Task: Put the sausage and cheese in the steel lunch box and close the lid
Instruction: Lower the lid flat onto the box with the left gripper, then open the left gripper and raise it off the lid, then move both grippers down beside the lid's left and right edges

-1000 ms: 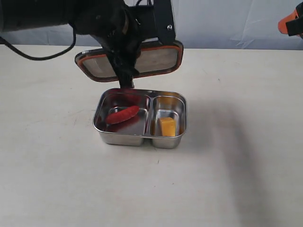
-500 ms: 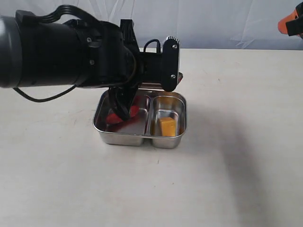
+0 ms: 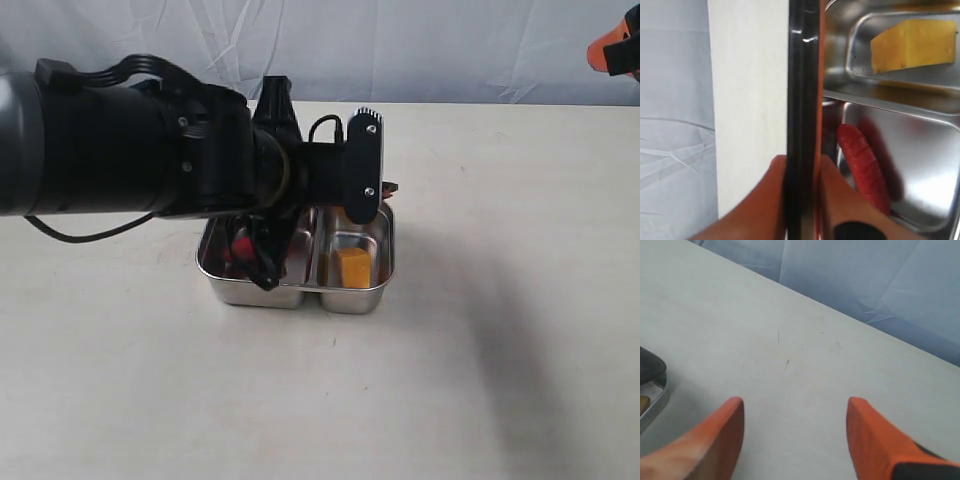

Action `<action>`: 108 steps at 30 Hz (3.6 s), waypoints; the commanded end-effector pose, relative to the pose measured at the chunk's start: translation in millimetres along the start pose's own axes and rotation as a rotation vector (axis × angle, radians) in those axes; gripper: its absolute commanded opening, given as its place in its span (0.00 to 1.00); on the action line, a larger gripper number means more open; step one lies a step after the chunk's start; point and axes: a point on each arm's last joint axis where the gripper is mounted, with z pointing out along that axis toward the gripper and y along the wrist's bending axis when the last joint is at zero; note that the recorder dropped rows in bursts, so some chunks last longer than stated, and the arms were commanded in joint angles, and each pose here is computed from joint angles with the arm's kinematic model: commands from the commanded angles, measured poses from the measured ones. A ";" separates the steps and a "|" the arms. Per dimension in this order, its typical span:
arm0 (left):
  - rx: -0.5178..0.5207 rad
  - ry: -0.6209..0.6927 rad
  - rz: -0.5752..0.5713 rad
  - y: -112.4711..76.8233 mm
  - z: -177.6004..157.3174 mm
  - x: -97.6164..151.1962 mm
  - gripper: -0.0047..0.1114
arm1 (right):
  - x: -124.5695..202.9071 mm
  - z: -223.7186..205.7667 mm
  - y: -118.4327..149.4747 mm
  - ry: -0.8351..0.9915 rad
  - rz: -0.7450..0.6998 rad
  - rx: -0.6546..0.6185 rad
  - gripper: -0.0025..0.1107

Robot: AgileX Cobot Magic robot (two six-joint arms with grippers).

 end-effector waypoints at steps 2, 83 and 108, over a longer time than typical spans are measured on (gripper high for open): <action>0.085 -0.035 -0.102 -17.5 2.8 0.0 0.04 | -2.1 -2.6 -2.7 -0.015 -0.003 0.020 0.53; 0.138 0.187 -0.928 29.9 -49.7 84.8 0.04 | 40.8 39.7 38.2 0.221 0.392 -0.377 0.01; 0.619 0.287 -1.286 14.5 27.3 165.7 0.04 | 95.9 132.3 135.8 0.667 0.366 -0.685 0.01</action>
